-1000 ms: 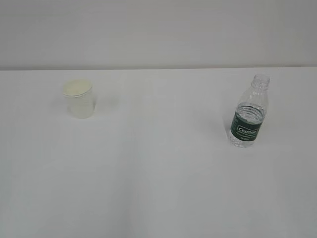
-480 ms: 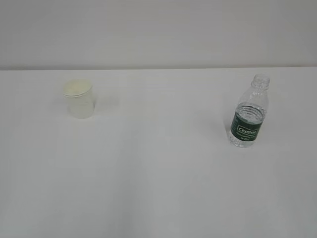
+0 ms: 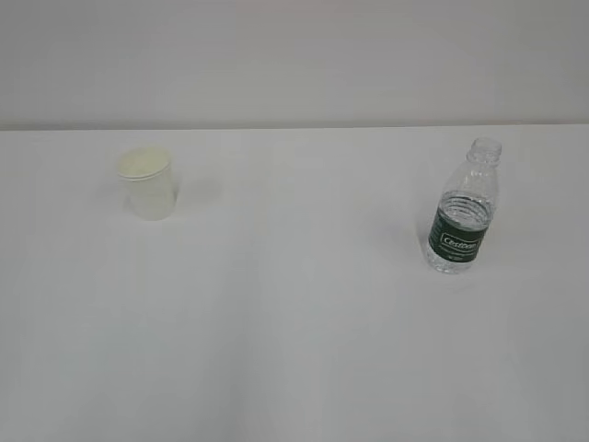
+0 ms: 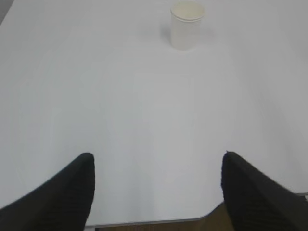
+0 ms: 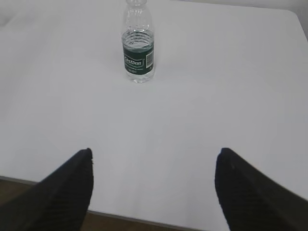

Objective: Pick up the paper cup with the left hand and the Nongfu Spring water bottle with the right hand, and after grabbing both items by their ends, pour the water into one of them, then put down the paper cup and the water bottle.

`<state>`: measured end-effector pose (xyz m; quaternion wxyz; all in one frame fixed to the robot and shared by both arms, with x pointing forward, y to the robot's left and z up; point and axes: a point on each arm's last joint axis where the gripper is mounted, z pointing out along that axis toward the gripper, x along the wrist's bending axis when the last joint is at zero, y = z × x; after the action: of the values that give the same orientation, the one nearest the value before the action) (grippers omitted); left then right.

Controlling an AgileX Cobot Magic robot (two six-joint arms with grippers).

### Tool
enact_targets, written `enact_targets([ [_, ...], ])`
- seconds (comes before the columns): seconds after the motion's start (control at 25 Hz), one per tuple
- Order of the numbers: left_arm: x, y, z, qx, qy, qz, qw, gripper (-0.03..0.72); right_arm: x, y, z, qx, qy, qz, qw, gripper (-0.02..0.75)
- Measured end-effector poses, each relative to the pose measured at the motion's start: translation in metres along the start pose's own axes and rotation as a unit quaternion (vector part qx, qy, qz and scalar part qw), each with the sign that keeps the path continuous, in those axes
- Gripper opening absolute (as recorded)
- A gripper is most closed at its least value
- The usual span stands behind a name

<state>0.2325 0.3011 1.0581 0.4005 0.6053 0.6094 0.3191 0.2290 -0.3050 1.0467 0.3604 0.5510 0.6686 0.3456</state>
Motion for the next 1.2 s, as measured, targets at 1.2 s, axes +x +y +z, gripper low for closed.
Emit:
enact_targets([
  [1.2,-0.009,0.044,0.044,0.033,-0.021,-0.018,0.999,0.587,0.004,0.042,0.043,0.048,0.031,0.012,0.998,0.587],
])
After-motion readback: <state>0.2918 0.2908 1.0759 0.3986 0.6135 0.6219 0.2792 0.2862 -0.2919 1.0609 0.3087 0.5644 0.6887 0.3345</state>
